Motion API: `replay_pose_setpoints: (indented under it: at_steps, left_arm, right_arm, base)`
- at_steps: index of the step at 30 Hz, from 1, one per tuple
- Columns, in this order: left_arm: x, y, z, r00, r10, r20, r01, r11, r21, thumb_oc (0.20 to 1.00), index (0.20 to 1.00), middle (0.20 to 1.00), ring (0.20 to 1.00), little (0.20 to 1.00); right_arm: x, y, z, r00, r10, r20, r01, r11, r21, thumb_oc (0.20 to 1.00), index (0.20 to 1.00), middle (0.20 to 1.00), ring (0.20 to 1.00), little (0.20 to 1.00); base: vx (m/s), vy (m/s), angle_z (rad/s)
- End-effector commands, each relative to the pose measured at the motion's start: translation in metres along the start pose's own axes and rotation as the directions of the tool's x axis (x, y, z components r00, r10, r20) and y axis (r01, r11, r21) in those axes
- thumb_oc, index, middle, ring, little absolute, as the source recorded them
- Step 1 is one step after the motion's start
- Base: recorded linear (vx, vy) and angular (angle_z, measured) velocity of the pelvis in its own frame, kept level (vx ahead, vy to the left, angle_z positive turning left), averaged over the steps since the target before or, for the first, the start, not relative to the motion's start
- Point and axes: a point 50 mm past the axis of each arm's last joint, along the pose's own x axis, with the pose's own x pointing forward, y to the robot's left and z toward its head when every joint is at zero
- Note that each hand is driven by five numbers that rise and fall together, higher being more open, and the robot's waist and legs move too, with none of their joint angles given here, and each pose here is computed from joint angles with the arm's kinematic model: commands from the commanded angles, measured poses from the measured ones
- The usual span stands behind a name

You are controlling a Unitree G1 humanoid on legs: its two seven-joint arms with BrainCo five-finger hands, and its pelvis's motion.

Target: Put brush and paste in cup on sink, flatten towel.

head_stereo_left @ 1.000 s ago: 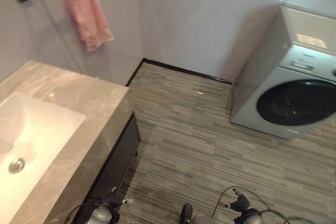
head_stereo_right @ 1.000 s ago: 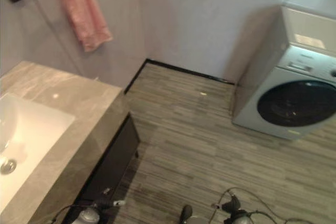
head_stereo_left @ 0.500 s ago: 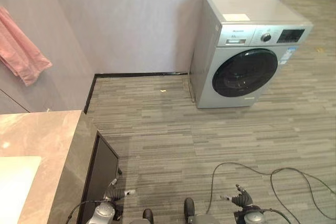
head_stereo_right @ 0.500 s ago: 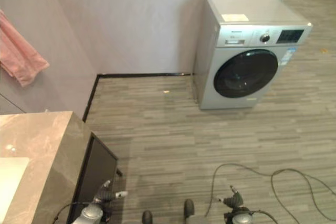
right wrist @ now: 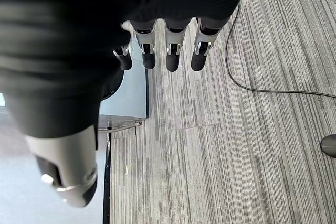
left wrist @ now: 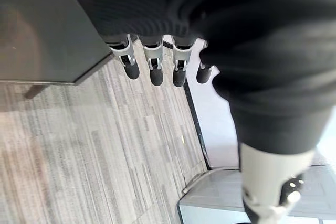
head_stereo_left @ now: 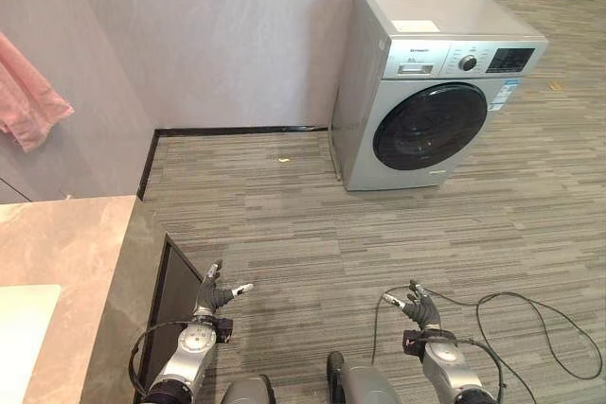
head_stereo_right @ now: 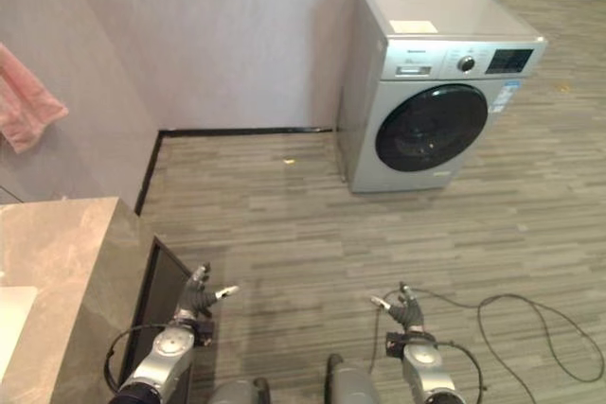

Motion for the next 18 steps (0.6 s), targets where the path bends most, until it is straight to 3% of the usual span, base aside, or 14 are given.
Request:
replay_pose_setpoints:
  at_steps: [1, 8, 18]
  left_arm:
    - [0.001, -0.007, 0.014, 0.996, -0.017, 0.085, 0.016, 1.0, 0.013, 1.0, 1.0, 1.0, 1.0, 1.0]
    - [-0.002, 0.009, 0.009, 0.997, 0.033, 0.075, -0.033, 0.999, 0.001, 1.0, 1.0, 1.0, 1.0, 1.0]
    - [0.009, 0.004, 0.016, 0.996, 0.064, 0.056, -0.061, 0.997, -0.045, 1.0, 1.0, 1.0, 1.0, 1.0]
  right_arm:
    - [0.002, 0.004, 0.016, 0.996, 0.014, 0.088, -0.019, 0.999, 0.051, 1.0, 1.0, 1.0, 1.0, 1.0]
    - [0.001, 0.006, 0.025, 0.991, 0.029, 0.133, -0.034, 0.999, 0.039, 1.0, 1.0, 1.0, 1.0, 1.0]
    - [-0.001, -0.003, 0.028, 0.987, 0.021, 0.16, -0.016, 0.999, -0.037, 1.0, 1.0, 1.0, 1.0, 1.0]
  base:
    - [0.08, 0.179, 0.01]
    - [0.25, 0.044, -0.17]
    - [0.32, -0.186, 0.18]
